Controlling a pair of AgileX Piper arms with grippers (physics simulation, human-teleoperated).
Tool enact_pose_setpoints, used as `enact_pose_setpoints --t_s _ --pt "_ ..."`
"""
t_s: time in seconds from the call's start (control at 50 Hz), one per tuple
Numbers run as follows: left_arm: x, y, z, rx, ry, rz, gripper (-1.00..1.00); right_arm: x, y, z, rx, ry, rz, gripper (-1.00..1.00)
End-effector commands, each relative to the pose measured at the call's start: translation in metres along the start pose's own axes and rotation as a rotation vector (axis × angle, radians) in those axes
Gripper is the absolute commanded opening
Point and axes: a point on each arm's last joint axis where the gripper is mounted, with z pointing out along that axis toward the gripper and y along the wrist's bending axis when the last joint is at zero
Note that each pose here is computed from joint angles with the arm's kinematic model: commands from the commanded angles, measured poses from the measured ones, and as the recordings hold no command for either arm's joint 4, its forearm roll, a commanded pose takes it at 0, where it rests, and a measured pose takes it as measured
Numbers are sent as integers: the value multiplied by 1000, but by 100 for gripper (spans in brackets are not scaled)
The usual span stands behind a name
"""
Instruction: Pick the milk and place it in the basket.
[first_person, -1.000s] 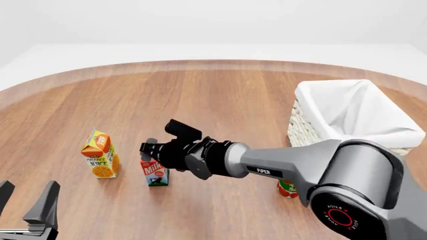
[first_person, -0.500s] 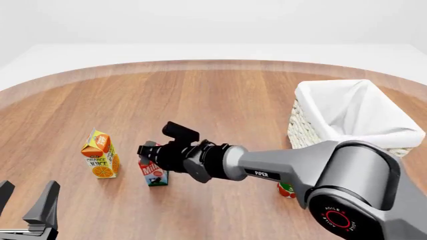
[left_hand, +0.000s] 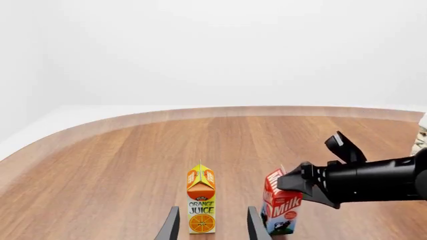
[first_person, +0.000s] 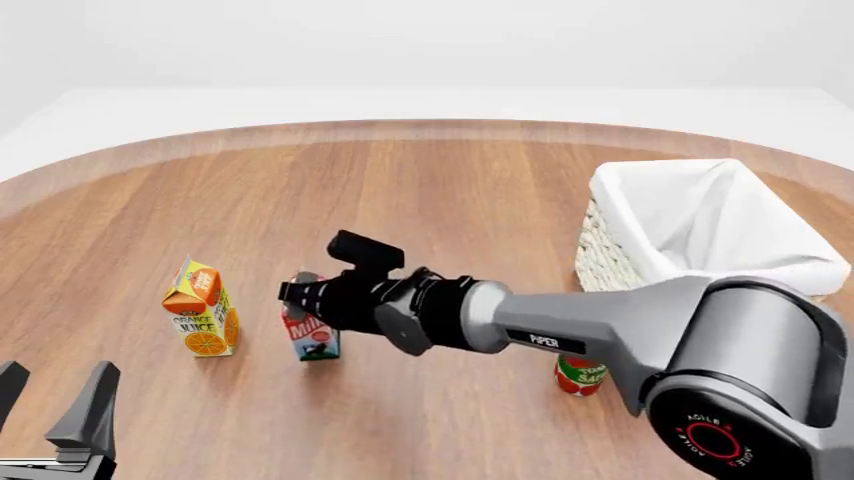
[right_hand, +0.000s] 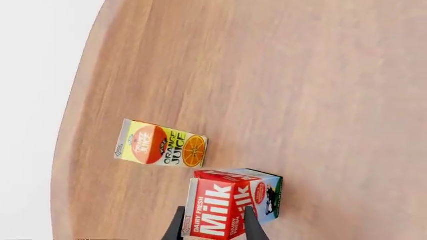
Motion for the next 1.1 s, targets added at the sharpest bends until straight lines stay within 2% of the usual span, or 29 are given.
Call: enact_pose_setpoints --t_s 0.02,0.06,0.14,0.38,0.72,1.1 --pt "0 0 0 0 0 0 100 -30 17 -32 -50 -75 -42 -100" --pt "0 0 0 0 0 0 100 -30 17 -32 -50 -75 -42 -100" --pt "0 0 0 0 0 0 100 -43 19 -50 -61 -111 -63 -100" --pt "0 0 0 0 0 0 100 -58 14 -93 -88 -189 -62 -100" --pt "0 0 0 0 0 0 100 -61 11 -156 -119 -252 -73 -100" --pt "0 0 0 0 0 0 100 -57 14 -209 -166 -310 -107 -100"
